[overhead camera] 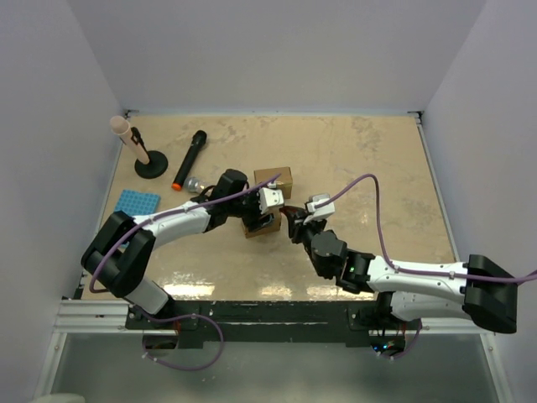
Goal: Unpack the express box
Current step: Cut the express box at the center of the board.
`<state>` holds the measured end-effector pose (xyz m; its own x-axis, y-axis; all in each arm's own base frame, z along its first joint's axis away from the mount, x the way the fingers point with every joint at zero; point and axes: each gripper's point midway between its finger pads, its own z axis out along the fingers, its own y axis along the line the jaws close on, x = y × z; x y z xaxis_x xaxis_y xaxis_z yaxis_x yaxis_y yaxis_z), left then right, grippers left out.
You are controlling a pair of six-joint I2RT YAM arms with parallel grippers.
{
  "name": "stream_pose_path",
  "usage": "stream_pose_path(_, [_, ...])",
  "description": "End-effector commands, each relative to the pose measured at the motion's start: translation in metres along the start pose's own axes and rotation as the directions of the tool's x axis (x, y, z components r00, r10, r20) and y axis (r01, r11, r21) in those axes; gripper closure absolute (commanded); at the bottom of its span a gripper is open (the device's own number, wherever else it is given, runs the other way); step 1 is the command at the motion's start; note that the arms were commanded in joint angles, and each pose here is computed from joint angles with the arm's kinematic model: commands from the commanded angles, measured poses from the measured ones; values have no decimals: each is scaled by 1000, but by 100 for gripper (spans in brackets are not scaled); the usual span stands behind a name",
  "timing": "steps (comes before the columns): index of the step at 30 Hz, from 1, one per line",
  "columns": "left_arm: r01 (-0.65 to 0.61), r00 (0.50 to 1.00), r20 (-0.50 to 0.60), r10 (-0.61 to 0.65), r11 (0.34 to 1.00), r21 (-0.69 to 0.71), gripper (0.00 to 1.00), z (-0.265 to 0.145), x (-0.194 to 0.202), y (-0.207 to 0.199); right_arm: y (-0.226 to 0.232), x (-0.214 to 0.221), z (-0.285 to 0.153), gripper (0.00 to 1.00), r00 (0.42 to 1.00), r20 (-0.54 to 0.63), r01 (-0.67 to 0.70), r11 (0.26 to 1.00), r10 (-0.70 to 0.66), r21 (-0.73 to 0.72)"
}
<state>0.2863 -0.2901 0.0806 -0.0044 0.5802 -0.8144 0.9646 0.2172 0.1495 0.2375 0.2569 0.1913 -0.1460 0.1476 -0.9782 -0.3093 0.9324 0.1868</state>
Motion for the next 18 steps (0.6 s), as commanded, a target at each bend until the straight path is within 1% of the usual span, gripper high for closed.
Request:
stream_pose_path(1, [105, 988, -126, -88, 985, 135, 100, 2, 39, -38, 1, -24, 2, 100, 998, 59, -35, 999, 33, 20])
stream_pose_path(12, [105, 988, -126, -90, 986, 126, 100, 1, 40, -38, 1, -12, 4, 100, 999, 34, -13, 1000, 12, 28])
stream_pose_path(18, [110, 987, -129, -95, 988, 108, 100, 1, 40, -34, 5, -10, 4, 100, 1000, 19, -22, 1000, 22, 7])
